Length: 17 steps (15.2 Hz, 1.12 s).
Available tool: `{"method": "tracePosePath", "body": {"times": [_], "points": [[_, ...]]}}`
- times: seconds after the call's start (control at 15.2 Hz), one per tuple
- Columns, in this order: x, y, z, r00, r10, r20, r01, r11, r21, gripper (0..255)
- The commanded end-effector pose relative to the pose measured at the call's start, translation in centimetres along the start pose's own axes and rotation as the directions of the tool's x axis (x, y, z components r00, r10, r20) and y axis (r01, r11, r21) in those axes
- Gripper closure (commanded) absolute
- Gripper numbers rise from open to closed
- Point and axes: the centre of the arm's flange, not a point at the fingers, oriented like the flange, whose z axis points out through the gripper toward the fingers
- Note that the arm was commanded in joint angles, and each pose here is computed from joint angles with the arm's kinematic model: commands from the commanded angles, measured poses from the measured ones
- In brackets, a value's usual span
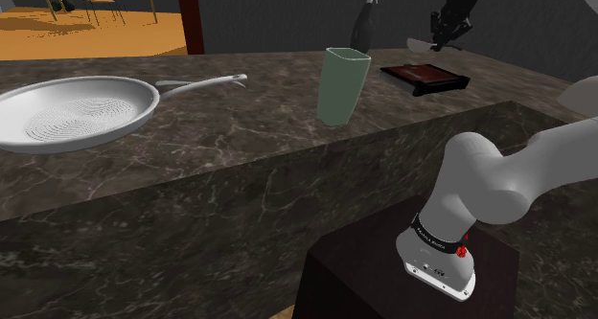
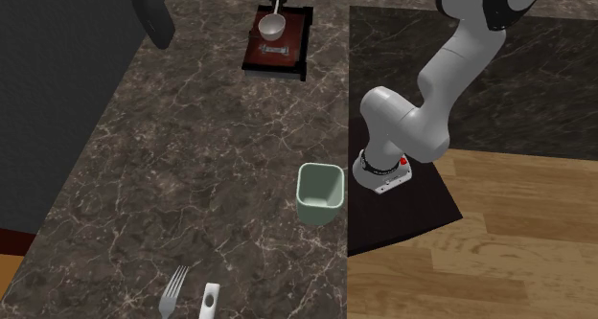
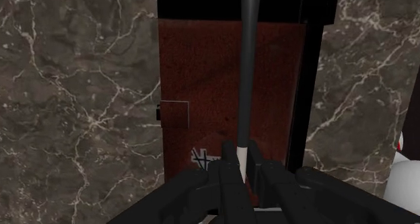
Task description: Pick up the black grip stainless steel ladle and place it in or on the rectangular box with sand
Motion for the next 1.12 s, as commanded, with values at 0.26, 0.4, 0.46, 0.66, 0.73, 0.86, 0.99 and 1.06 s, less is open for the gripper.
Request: {"method": "tracePosePath", "body": {"times": [0.26, 0.4, 0.46, 0.66, 0.73, 0.86, 0.99, 1.06], "points": [[-0.1, -0.3, 3.1, 1.0, 0.0, 0.0, 0.0, 1.0, 0.0, 255], [-0.1, -0.4, 4.2, 1.0, 0.0, 0.0, 0.0, 1.0, 0.0, 255], [-0.1, -0.5, 5.1, 1.0, 0.0, 0.0, 0.0, 1.0, 0.0, 255], [-0.1, -0.5, 5.1, 1.0, 0.0, 0.0, 0.0, 1.0, 0.0, 255], [-0.1, -0.5, 5.1, 1.0, 0.0, 0.0, 0.0, 1.0, 0.0, 255], [-0.1, -0.5, 5.1, 1.0, 0.0, 0.0, 0.0, 1.0, 0.0, 255], [-0.1, -0.5, 5.1, 1.0, 0.0, 0.0, 0.0, 1.0, 0.0, 255], [-0.1, -0.5, 5.1, 1.0, 0.0, 0.0, 0.0, 1.0, 0.0, 0]]}}
